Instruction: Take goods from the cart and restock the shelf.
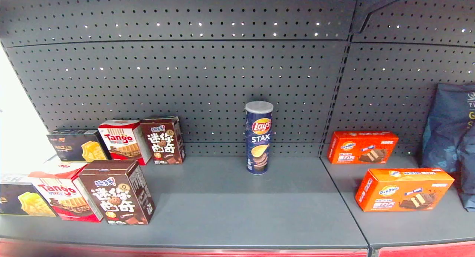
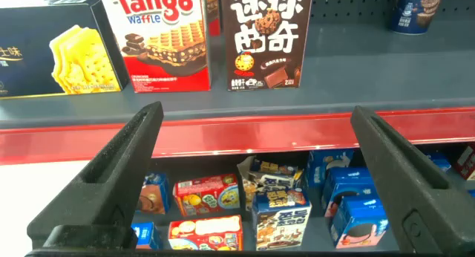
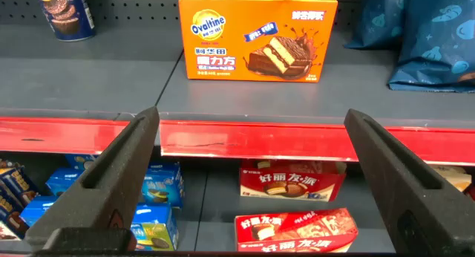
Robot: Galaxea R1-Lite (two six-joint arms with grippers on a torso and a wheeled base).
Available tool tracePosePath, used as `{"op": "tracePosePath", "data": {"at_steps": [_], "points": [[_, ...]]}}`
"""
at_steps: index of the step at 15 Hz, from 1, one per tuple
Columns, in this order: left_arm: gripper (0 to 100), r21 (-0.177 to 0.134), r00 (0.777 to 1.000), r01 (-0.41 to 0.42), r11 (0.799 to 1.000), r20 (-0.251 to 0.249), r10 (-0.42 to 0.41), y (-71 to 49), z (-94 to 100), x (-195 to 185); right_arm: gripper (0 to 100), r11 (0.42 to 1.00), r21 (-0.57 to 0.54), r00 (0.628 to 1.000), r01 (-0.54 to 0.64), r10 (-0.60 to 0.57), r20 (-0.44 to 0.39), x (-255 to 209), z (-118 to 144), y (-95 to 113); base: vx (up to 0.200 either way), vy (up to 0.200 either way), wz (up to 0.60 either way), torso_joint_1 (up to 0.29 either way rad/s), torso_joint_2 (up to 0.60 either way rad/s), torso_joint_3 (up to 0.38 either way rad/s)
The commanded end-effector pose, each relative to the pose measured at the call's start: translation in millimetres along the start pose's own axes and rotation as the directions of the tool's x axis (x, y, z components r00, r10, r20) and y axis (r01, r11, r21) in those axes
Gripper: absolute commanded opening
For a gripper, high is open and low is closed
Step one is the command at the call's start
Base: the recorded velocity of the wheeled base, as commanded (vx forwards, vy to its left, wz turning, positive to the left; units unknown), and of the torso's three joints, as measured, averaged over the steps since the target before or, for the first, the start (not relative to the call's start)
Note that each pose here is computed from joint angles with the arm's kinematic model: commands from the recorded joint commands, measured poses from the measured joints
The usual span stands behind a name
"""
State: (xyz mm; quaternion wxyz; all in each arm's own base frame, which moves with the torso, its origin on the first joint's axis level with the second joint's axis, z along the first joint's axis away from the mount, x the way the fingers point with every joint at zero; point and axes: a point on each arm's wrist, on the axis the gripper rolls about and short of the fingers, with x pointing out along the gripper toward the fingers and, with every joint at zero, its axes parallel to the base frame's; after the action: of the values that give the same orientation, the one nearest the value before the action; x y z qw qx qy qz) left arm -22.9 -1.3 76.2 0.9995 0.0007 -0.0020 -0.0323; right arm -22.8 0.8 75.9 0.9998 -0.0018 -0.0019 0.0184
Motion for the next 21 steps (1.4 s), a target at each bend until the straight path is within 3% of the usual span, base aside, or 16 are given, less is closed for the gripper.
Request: {"op": "tracePosePath", "data": {"at_steps": [1, 11, 21], "points": [[100, 0.000, 1.000, 0.000, 1.000, 0.001, 0.000, 0.0, 0.0, 0.0, 100, 1.000, -0.001, 1.000, 0.000, 0.000, 0.001, 0.0, 0.1, 0.0, 0.000, 0.000, 0.00, 0.000, 0.00, 0.000], [100, 0.000, 1.000, 0.000, 1.000, 0.001, 0.000, 0.0, 0.0, 0.0, 100, 1.000, 0.001, 1.000, 0.000, 0.000, 0.001, 0.0, 0.1, 0.0, 0.000, 0.000, 0.00, 0.000, 0.00, 0.000], [100, 0.000, 1.000, 0.000, 1.000, 0.001, 0.000, 0.0, 0.0, 0.0, 100, 1.000, 0.001, 1.000, 0.000, 0.000, 0.001, 0.0, 0.1, 0.0, 0.000, 0.000, 0.60, 0.005, 0.00, 0.001]]}}
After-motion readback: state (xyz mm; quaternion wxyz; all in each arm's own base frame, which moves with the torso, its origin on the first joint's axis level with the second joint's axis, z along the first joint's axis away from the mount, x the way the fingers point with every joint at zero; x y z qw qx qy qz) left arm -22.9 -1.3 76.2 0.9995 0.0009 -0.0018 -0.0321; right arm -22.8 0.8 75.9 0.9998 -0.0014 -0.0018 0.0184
